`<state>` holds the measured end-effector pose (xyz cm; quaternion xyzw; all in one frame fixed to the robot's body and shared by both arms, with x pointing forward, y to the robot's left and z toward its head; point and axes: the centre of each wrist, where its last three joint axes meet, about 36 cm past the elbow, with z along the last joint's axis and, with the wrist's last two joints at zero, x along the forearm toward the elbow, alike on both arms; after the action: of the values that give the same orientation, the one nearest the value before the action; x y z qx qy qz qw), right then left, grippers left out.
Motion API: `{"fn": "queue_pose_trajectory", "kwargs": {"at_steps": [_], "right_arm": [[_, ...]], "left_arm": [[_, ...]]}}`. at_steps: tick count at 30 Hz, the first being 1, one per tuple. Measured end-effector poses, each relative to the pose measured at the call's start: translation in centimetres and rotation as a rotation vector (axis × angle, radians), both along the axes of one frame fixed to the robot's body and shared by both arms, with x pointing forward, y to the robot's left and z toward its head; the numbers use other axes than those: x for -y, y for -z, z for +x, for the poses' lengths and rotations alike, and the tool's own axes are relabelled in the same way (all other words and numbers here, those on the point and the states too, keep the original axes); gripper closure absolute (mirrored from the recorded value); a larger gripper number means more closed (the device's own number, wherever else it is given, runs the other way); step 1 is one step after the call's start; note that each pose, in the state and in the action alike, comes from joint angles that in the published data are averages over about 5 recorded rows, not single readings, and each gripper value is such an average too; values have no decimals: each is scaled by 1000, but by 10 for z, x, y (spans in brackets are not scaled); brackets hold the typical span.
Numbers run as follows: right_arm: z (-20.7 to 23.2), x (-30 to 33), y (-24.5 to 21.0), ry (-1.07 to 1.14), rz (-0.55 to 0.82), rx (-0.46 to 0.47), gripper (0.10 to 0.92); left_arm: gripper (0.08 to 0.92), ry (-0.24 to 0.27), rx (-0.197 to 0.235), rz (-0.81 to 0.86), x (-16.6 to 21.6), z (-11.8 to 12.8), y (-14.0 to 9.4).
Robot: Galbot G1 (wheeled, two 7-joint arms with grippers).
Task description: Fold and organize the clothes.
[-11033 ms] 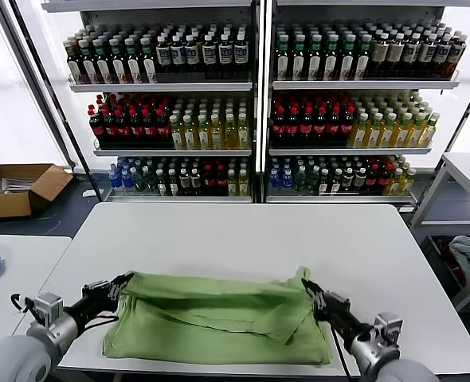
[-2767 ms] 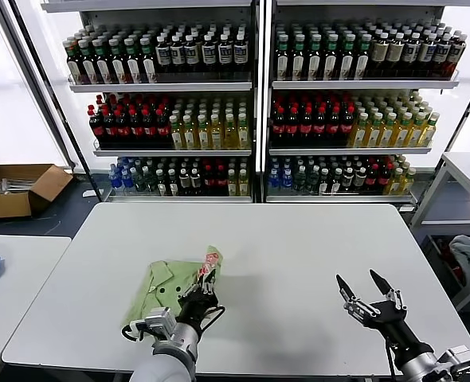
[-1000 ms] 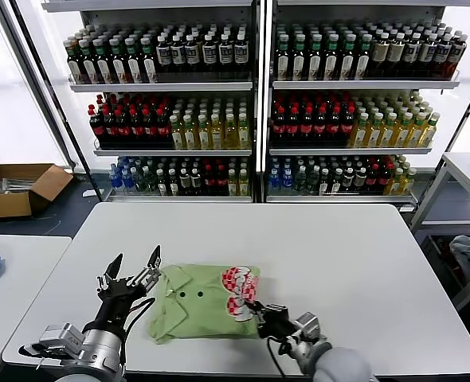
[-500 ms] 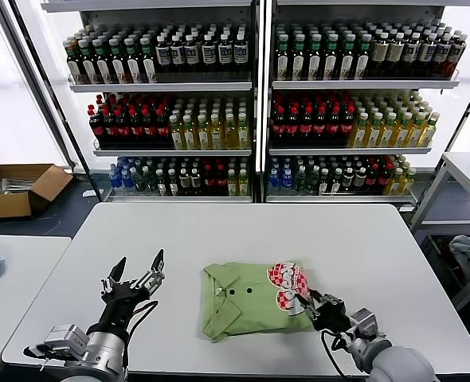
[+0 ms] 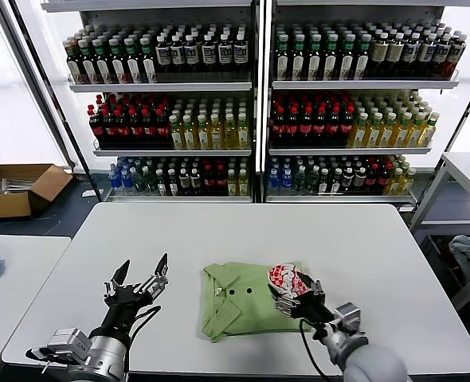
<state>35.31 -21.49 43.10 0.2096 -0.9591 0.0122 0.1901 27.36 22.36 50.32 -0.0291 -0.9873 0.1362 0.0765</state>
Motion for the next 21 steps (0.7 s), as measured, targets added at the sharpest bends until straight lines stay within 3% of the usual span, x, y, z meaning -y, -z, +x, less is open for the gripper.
{"fn": "queue_pose_trajectory", "kwargs": {"at_steps": [12,16,21], "right_arm": [[35,-62,33,47,-3,-107,200],[35,-63,27,43,4,-93,200],[28,-48,6,51,24,-8,200]], "left_arm": [[177,-1,2,2,-2,-6,2],[177,3,3,4,-2,-5,3],[177,13,12,17,-5,-3,2]]}}
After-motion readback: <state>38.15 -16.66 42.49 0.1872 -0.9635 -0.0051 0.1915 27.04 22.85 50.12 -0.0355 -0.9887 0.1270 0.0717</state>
